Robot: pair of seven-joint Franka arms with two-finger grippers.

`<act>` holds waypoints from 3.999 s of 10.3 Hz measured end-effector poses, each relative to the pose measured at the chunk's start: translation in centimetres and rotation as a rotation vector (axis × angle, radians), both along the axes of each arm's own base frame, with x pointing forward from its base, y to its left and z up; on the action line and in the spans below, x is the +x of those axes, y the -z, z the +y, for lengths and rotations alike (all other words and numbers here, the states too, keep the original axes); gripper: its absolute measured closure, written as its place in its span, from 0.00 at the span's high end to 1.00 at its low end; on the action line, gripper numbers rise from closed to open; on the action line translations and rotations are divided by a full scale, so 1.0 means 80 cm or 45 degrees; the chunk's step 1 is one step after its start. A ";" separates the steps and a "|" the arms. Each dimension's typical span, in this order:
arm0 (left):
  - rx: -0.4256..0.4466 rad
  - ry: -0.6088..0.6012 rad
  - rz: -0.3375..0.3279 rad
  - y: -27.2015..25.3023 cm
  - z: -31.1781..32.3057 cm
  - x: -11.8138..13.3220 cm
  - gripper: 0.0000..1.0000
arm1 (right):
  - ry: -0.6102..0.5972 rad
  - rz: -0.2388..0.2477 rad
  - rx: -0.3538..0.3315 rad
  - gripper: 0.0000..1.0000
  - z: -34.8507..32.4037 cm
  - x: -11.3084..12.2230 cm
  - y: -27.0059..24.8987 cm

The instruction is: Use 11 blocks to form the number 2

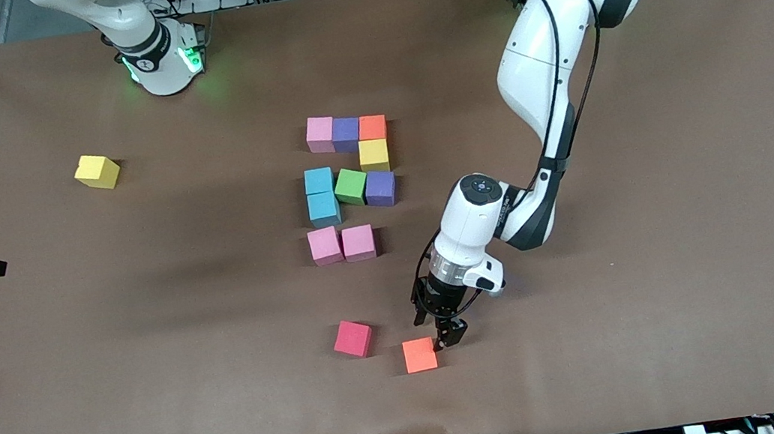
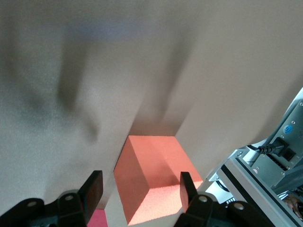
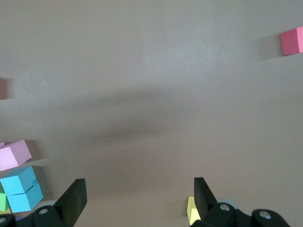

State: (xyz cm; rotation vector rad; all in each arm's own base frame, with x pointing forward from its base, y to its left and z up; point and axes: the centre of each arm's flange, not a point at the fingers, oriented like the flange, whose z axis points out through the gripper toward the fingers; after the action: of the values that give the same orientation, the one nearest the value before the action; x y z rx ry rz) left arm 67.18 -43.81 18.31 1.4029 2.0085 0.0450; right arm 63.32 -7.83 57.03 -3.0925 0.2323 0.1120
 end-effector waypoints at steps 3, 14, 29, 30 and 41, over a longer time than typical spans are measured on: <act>0.007 0.014 -0.011 0.000 0.000 0.000 0.74 | 0.038 0.003 -0.004 1.00 -0.023 0.001 0.008; 0.089 0.072 -0.081 -0.007 0.012 0.013 0.74 | 0.053 -0.026 0.005 1.00 -0.034 0.001 -0.003; 0.323 0.003 0.075 -0.077 0.156 0.094 0.74 | -0.470 -0.120 -0.011 1.00 0.320 0.033 0.063; 0.365 -0.019 0.142 -0.093 0.190 0.105 0.74 | -0.452 -0.119 -0.020 1.00 0.335 0.038 0.083; 0.408 -0.398 0.452 -0.195 0.461 0.138 0.74 | 0.322 -0.221 0.106 1.00 0.487 0.075 0.327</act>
State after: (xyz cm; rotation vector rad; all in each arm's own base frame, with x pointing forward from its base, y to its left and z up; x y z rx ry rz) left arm 78.24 -6.97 33.88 1.3414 2.5968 0.2846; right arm 69.36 31.12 30.90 -2.9366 0.5894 -0.1496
